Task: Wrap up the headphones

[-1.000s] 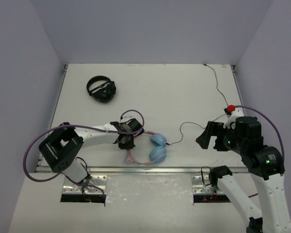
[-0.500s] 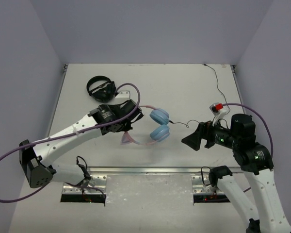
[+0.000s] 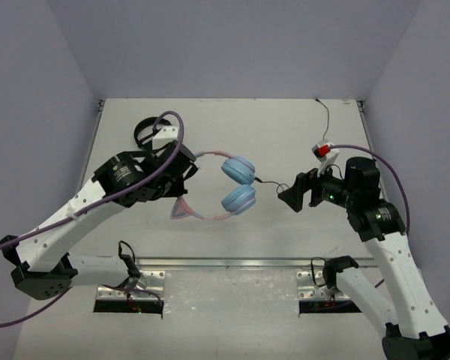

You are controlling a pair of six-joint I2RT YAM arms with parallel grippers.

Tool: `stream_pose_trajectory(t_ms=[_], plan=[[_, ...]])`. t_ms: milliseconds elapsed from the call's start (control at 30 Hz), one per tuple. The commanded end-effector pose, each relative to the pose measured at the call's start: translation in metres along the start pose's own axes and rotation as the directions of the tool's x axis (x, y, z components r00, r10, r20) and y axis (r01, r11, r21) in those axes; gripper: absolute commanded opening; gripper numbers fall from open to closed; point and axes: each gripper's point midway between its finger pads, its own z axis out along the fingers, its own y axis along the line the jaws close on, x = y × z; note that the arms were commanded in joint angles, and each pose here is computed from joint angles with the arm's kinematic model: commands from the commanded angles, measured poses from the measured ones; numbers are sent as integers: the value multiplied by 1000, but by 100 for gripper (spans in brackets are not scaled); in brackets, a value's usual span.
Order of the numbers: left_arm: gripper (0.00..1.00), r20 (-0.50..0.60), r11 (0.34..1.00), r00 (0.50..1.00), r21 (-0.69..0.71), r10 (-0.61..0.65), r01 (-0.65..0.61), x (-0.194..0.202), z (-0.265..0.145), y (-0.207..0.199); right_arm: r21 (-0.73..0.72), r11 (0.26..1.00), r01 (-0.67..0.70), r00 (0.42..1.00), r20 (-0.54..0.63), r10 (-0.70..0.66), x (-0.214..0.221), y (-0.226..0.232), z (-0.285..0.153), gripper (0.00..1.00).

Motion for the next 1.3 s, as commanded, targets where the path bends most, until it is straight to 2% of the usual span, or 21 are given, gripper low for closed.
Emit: stream_pose_trajectory(t_ms=[0,67,100,267,333,500,667,867,933,967,1033,1067,1100,1167,1267], plan=[[0,45,986,996,146,-83,75,-18,-26,-16,-20,993,114,989,97,-112,-22,-1,6,89],[0,36,978,995,189,-98,89,-19,-32,-22,-46,991,127,988,99,-122,-24,2,9,84],[0,43,970,993,219,-114,102,-23,-38,-26,-62,991,119,989,100,-113,-24,5,10,79],[0,24,932,990,341,-138,122,-34,-59,-47,-142,987,80,986,159,-57,-30,10,28,73],[0,8,915,990,383,-138,125,-38,-67,-57,-174,983,60,980,200,-25,-41,15,31,73],[0,-5,885,987,442,-160,145,-47,-84,-67,-243,970,7,977,209,45,-48,19,44,73],[0,8,891,983,425,-182,162,-56,-93,-61,-174,984,27,965,261,19,-65,5,48,85],[0,23,901,975,386,-222,196,-60,-91,-53,-81,995,64,971,236,-43,-46,-9,46,88],[0,16,902,976,385,-217,195,-59,-89,-56,-102,992,70,975,216,-47,-40,-9,50,74],[0,17,901,976,388,-219,195,-60,-90,-57,-127,990,60,977,209,-32,-38,-5,52,55],[0,27,902,974,384,-224,197,-64,-90,-57,-205,978,50,981,191,-10,-35,4,57,40],[0,39,897,971,393,-236,202,-69,-94,-57,-225,974,19,982,187,25,-33,6,59,28],[0,46,897,968,390,-245,208,-72,-94,-58,-251,968,17,981,193,33,-30,9,61,22],[0,62,894,964,394,-257,213,-79,-97,-59,-275,961,-25,978,193,81,-28,12,62,1],[0,127,905,953,369,-275,212,-94,-99,-53,-272,961,-55,973,201,112,-26,13,59,1]])
